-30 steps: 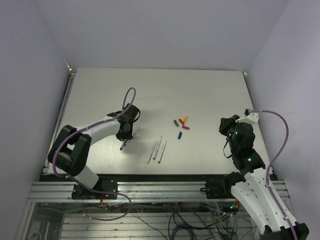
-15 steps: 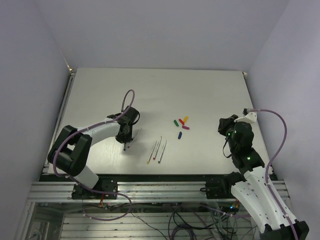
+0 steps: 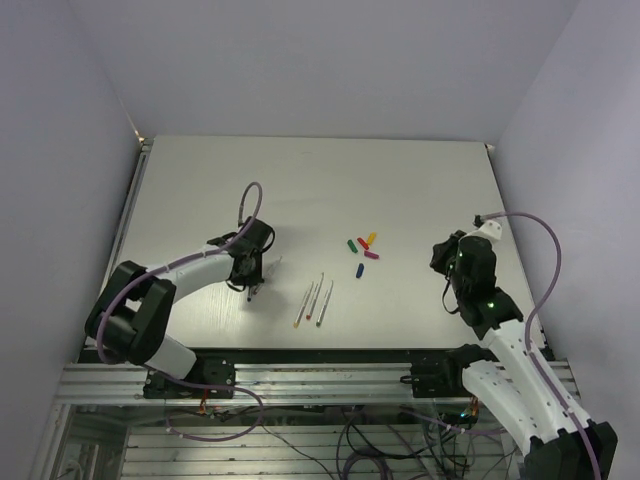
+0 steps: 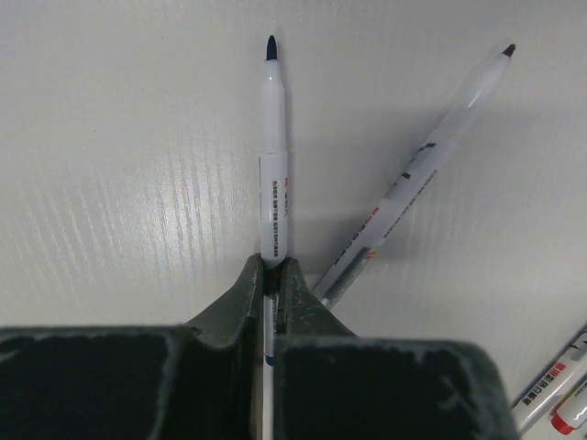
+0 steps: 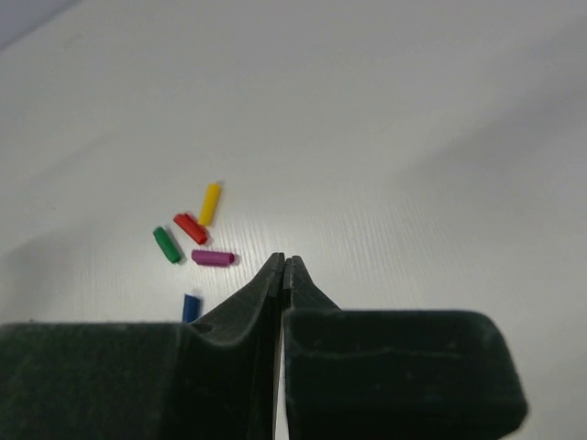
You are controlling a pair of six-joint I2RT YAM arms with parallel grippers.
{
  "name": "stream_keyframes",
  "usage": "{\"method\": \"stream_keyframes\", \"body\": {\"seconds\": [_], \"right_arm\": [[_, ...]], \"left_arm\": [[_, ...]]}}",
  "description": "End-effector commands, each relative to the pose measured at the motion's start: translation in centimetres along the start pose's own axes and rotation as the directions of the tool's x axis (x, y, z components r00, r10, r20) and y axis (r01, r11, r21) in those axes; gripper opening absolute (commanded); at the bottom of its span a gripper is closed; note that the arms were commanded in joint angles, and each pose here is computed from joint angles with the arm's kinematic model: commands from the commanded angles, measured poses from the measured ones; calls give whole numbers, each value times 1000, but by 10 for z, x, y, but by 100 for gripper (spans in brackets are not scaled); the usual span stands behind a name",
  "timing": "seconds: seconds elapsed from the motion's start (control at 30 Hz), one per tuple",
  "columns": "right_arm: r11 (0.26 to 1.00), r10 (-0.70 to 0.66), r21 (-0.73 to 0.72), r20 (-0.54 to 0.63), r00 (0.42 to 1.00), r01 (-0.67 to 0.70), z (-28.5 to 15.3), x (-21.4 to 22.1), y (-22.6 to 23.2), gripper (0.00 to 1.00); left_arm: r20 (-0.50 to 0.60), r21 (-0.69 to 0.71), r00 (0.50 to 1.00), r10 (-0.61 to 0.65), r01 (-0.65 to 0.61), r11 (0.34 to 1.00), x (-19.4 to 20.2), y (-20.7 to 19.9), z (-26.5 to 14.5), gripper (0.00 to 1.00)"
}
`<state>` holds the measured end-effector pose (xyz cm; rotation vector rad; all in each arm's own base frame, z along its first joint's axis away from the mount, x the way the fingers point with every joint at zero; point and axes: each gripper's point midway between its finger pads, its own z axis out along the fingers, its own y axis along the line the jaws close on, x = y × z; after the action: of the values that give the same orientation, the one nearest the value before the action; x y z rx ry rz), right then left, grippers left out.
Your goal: Insert the pens into the pen caps
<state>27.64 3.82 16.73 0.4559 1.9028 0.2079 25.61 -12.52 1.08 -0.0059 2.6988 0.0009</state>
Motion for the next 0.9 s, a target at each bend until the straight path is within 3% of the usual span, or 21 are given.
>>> {"method": "stream_keyframes", "body": {"seconds": [0.0,0.2,0.47,0.73,0.87], "right_arm": [[999,-53,-14,-92,994,52,5,15,3,0],[995,-86,-62,-207,974,74,13,47,15,0],[975,-218,-105,-284,934,196,12,100,68,0],[969,-237,-142,-319,918,201,28,127,109,29],[969,-241,-136,-328,913,207,41,133,122,31]], "left_arm": [[-15,90,1000,-15,17,996,11,-12,-3,7],[84,123,996,-41,31,992,-14,-17,-28,7],[115,103,993,-26,14,995,-13,-14,-39,7],[172,172,984,-39,9,985,-20,-21,-60,7],[180,208,983,-43,5,978,-19,-26,-65,7]]}}
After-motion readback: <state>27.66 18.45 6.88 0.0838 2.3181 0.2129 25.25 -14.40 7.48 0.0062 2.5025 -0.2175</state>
